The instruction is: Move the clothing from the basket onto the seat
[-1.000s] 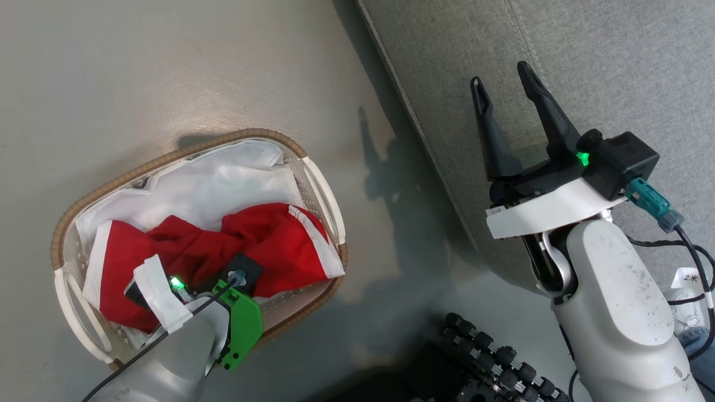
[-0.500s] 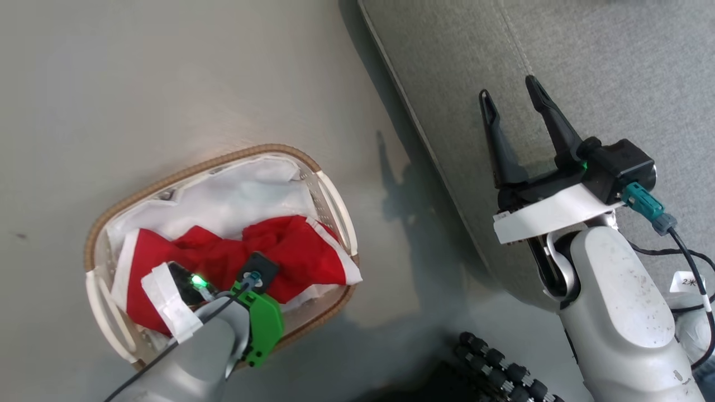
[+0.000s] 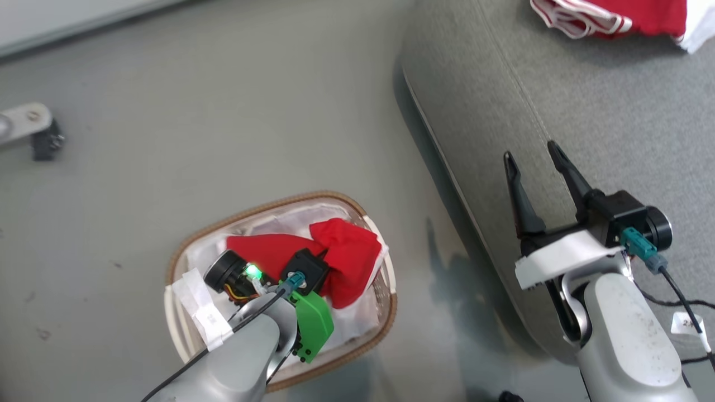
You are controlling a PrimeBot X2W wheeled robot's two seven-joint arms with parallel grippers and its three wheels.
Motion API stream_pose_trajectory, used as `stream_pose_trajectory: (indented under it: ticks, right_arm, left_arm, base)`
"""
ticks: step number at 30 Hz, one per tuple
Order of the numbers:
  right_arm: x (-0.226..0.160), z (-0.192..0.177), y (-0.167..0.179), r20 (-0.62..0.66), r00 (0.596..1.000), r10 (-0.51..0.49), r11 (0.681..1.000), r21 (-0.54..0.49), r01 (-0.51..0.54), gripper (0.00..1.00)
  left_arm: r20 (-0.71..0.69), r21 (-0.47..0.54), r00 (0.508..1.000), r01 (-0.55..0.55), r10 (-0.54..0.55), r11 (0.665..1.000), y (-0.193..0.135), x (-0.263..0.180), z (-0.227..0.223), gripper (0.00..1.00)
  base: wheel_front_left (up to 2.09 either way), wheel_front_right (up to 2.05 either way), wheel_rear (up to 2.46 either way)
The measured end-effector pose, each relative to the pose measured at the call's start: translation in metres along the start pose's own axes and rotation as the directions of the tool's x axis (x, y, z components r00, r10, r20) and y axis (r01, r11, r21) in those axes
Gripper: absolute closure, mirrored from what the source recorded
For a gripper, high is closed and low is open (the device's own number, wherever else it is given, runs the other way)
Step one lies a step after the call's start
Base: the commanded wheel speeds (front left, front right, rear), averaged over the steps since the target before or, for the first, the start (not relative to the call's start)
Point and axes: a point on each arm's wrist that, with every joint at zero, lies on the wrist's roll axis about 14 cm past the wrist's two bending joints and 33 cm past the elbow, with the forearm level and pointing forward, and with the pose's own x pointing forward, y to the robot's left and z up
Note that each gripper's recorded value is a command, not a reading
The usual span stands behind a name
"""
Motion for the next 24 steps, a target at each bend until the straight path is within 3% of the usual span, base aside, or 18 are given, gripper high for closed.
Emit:
stream_pose_trajectory:
  ticks: [5, 12, 18, 24]
  right_arm:
    - [-0.014, 0.015, 0.009, 0.034, 0.999, 0.017, 1.000, 0.009, -0.018, 0.00]
    - [-0.032, 0.046, 0.025, 0.112, 0.992, 0.058, 0.998, 0.022, -0.061, 0.00]
    - [-0.043, 0.074, 0.046, 0.189, 0.975, 0.117, 0.993, 0.011, -0.121, 0.00]
    - [-0.048, 0.097, 0.070, 0.248, 0.951, 0.183, 0.982, -0.006, -0.187, 0.00]
  left_arm:
    - [0.091, 0.148, 0.996, -0.027, 0.014, 0.989, 0.003, -0.022, 0.044, 1.00]
    - [0.270, 0.320, 0.962, -0.126, 0.037, 0.939, 0.010, -0.059, 0.132, 1.00]
    - [0.424, 0.446, 0.905, -0.249, 0.042, 0.860, 0.012, -0.101, 0.220, 1.00]
    - [0.525, 0.506, 0.848, -0.377, 0.069, 0.776, 0.018, -0.148, 0.284, 1.00]
  base:
    - [0.00, 0.00, 0.00]
    - [0.00, 0.00, 0.00]
    - [0.00, 0.00, 0.00]
    - [0.00, 0.00, 0.00]
